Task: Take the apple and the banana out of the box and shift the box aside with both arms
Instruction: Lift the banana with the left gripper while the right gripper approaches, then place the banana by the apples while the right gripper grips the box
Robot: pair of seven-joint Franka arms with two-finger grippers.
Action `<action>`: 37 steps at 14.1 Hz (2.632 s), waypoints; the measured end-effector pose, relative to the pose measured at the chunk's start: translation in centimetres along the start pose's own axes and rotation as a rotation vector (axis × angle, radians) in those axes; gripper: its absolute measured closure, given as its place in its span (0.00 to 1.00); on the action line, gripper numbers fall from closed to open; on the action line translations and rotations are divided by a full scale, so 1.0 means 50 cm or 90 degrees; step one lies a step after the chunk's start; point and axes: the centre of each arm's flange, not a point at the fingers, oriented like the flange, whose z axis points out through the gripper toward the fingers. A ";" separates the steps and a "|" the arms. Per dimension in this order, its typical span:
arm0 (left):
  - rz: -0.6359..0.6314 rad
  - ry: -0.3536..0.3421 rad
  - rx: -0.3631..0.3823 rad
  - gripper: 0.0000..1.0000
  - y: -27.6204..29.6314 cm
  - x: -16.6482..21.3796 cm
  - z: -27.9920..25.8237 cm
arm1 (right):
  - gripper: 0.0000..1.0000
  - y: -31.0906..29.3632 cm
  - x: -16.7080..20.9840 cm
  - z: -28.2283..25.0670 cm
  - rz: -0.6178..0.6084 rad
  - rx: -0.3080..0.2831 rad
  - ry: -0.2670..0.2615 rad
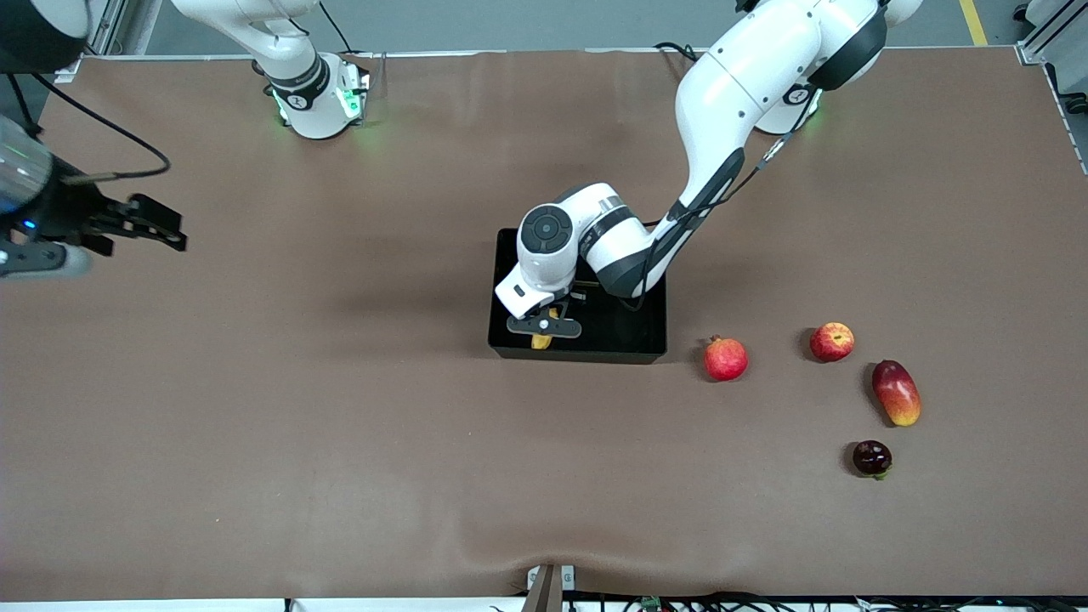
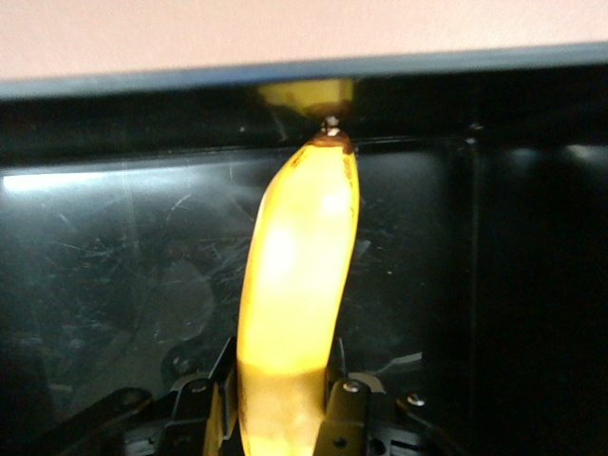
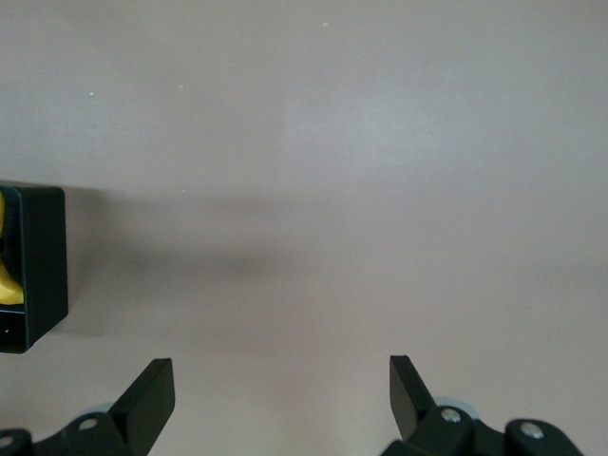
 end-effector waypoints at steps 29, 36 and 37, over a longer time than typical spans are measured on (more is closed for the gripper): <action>0.119 0.007 0.047 0.63 -0.842 0.265 -0.160 | 0.00 -0.695 0.061 0.722 -0.103 0.027 -0.031; 0.152 0.040 0.021 0.63 -0.908 0.294 0.000 | 0.63 -0.710 0.043 0.737 -0.090 0.043 -0.045; 0.149 0.044 0.017 0.63 -0.917 0.295 0.019 | 0.73 -0.708 0.044 0.737 -0.088 0.043 -0.044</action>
